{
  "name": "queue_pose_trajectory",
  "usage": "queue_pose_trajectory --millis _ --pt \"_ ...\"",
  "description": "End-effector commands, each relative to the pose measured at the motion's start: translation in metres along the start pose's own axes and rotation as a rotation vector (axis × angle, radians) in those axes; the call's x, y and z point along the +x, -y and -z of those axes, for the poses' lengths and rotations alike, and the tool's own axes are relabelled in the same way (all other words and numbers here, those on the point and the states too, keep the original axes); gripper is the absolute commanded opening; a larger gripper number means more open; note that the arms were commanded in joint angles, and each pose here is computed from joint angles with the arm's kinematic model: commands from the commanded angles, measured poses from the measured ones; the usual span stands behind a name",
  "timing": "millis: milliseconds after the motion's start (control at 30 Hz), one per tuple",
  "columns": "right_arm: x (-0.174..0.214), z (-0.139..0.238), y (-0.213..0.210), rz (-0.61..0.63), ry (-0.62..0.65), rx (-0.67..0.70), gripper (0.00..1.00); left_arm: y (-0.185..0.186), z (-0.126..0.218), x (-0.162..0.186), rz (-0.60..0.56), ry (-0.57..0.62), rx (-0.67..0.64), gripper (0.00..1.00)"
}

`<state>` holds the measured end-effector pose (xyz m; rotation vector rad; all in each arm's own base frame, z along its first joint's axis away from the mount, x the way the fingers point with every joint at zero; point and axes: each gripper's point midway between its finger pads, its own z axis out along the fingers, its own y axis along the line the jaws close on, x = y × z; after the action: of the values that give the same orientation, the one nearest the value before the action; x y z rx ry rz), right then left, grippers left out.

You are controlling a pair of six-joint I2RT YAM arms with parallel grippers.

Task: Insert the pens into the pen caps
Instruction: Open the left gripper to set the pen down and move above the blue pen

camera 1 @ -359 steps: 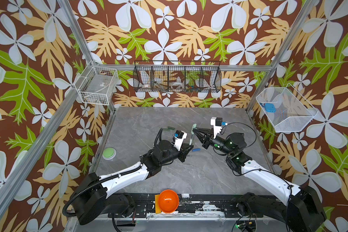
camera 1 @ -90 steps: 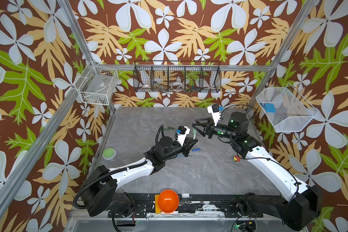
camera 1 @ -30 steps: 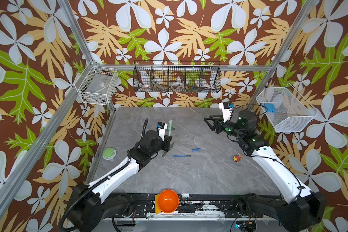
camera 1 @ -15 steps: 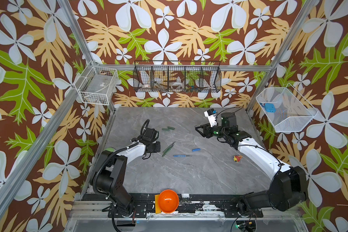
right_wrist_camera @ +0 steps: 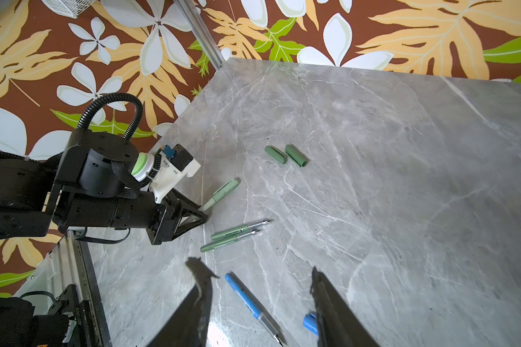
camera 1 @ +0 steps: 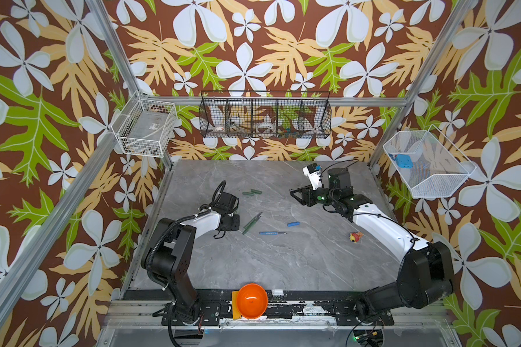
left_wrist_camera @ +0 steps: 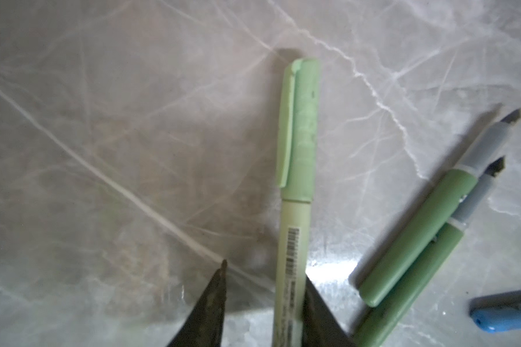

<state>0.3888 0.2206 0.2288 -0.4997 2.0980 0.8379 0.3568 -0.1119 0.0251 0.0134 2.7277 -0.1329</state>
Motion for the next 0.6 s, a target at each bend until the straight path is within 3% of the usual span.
queue_pose_trajectory --millis 0,133,400,467,567 --pt "-0.005 0.002 -0.001 0.033 0.006 0.004 0.53 -0.009 0.005 0.002 -0.008 -0.005 -0.043 0.56" --pt "-0.004 0.006 0.000 0.043 -0.007 0.027 0.53 -0.010 0.015 -0.007 -0.007 0.040 -0.052 0.71" --pt "0.009 0.017 0.011 0.012 -0.049 0.117 0.54 0.002 0.061 -0.050 -0.016 0.205 -0.014 0.82" --pt "0.018 0.018 0.014 0.001 -0.078 0.134 0.54 0.030 0.081 -0.057 -0.117 0.261 0.054 0.84" --pt "0.027 0.023 0.011 -0.020 -0.076 0.120 0.55 0.094 0.105 -0.043 -0.366 0.287 0.192 0.86"
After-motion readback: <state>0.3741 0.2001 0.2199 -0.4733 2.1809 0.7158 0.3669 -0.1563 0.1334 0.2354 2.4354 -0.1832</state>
